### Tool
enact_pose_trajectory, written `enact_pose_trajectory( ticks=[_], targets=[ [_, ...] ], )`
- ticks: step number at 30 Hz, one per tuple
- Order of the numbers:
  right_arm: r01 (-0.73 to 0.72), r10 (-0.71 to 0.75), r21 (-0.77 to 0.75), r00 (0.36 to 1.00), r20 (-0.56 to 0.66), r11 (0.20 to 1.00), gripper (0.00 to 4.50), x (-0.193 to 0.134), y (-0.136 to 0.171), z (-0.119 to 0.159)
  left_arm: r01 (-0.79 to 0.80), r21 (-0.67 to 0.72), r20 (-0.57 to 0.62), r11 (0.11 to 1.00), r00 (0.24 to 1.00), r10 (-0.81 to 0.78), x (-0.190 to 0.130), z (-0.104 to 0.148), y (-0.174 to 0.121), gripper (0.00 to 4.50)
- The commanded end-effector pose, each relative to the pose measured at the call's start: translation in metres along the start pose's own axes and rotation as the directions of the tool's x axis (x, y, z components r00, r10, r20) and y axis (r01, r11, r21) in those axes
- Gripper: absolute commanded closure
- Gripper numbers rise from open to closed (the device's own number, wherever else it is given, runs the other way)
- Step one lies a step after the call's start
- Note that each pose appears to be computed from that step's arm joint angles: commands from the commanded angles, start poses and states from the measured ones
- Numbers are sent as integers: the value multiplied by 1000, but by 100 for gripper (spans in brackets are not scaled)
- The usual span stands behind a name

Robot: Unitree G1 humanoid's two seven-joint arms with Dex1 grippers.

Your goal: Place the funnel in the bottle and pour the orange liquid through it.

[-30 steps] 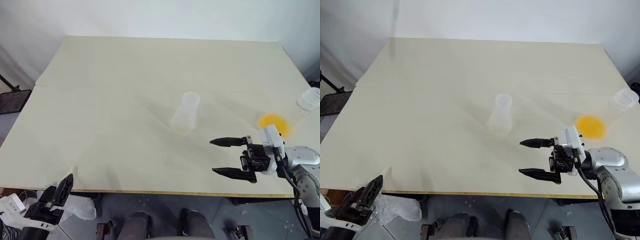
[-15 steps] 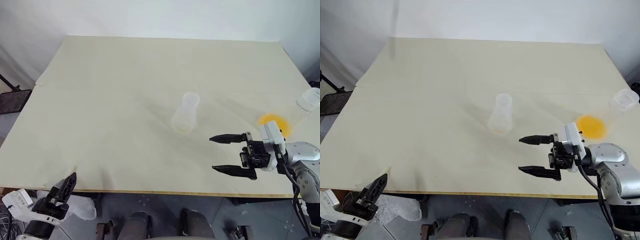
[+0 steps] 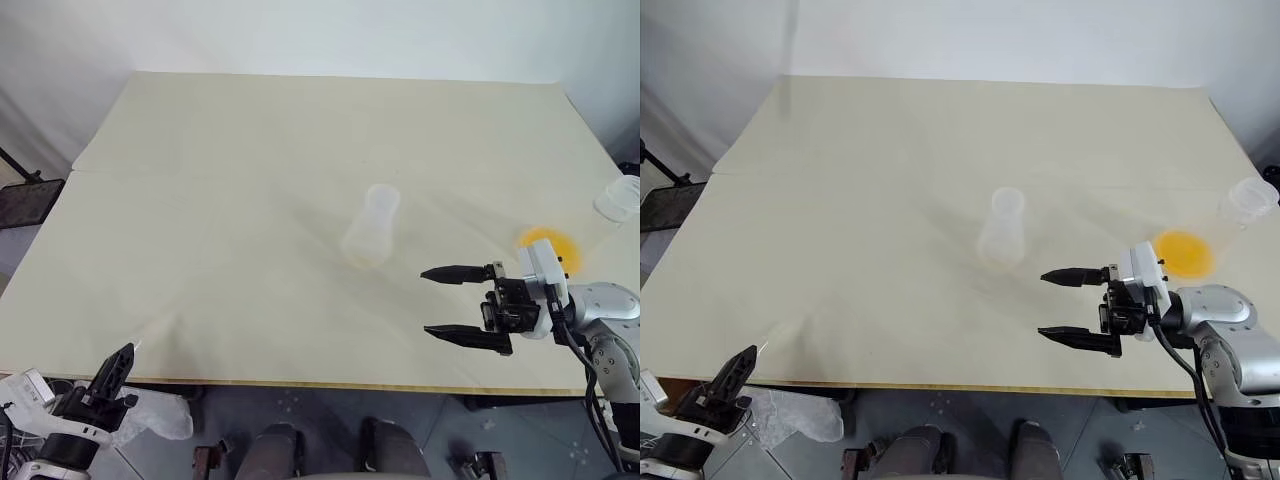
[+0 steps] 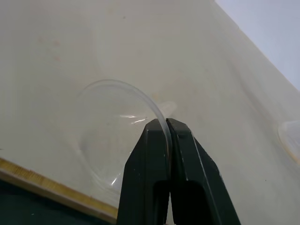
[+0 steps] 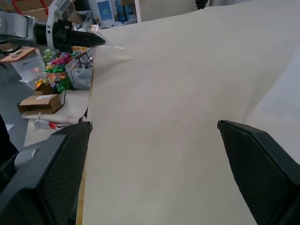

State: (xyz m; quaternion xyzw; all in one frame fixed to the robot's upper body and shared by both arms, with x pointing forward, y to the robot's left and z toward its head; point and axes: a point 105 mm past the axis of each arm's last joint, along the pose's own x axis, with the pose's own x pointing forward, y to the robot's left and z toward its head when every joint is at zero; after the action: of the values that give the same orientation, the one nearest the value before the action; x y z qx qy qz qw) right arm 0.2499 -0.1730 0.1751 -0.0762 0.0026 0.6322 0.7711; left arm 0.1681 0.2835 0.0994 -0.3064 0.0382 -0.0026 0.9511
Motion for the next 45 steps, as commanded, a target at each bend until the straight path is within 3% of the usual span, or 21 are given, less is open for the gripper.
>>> enact_pose_trajectory(
  ticks=[1,11,20,25,33,41,45],
  targets=[
    [21,-20,-43,1000,23,999,0,-3,-2,8,41,41,21,998,999,-42,5,11,-7,447],
    [71,-67,-69,996,53,995,0,-8,-4,15,367,219,-56,904,930,-363,57,38,-69,447],
    [229,-220,-55,965,142,972,0,-15,-6,25,701,389,-221,598,701,-678,106,57,-153,447],
    [313,-299,-52,936,188,948,0,-18,-7,31,796,442,-272,413,558,-784,129,64,-192,447],
    [406,-381,-76,897,224,911,0,-17,-3,35,879,475,-524,41,321,-789,170,50,-248,447],
    [482,-449,-82,856,255,872,0,-18,-1,37,850,501,-614,-164,215,-759,189,43,-285,447],
    [506,-471,-84,842,263,858,0,-17,2,36,826,525,-632,-207,216,-744,200,41,-295,447]
  ],
)
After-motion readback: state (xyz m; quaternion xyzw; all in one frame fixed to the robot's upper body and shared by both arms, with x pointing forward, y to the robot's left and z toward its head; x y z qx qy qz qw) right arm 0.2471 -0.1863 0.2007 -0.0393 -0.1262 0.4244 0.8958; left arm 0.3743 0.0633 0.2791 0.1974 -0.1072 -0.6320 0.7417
